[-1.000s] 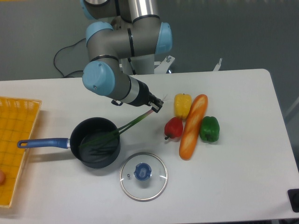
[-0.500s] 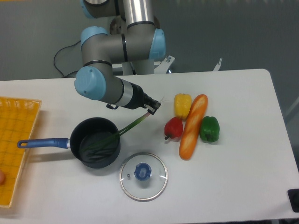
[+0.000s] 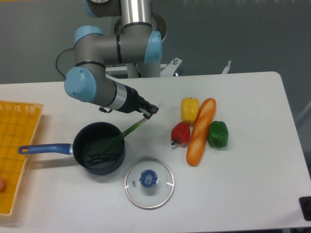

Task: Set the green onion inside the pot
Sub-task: 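Lower the gripper to push the green onion deeper into the saucepan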

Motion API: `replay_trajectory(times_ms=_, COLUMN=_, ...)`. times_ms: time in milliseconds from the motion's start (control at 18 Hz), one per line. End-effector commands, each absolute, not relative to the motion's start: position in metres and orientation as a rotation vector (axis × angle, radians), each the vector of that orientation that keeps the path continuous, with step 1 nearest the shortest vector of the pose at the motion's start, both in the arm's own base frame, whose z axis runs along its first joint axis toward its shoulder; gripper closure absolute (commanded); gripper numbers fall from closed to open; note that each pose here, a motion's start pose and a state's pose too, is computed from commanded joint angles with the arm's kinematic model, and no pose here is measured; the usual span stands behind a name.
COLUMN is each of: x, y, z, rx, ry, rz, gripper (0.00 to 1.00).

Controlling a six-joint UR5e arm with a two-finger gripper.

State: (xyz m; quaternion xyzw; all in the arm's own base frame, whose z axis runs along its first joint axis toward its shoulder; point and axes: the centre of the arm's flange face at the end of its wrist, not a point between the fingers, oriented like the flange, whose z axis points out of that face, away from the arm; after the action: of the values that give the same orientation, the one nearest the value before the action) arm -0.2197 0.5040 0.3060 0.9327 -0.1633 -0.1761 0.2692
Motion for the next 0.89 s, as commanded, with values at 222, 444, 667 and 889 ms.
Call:
replay_trajectory(times_ms=222, x=-0.218, y=0.503, z=0.307, rx=2.505, ry=-0.444, rz=-0.469, gripper=0.91)
replay_trajectory(times_ms=444, x=-0.215, y=0.506, z=0.303, rx=2.507, ry=-0.43, rz=-0.478, gripper=0.91)
replay_trajectory(times_ms=667, x=-0.215, y=0.508, z=0.295, rx=2.485, ry=-0.423, rz=-0.49, gripper=0.9)
replay_trajectory(times_ms=889, x=-0.215, y=0.51, z=0.289, rx=2.481, ry=-0.41, rz=-0.487, gripper=0.88)
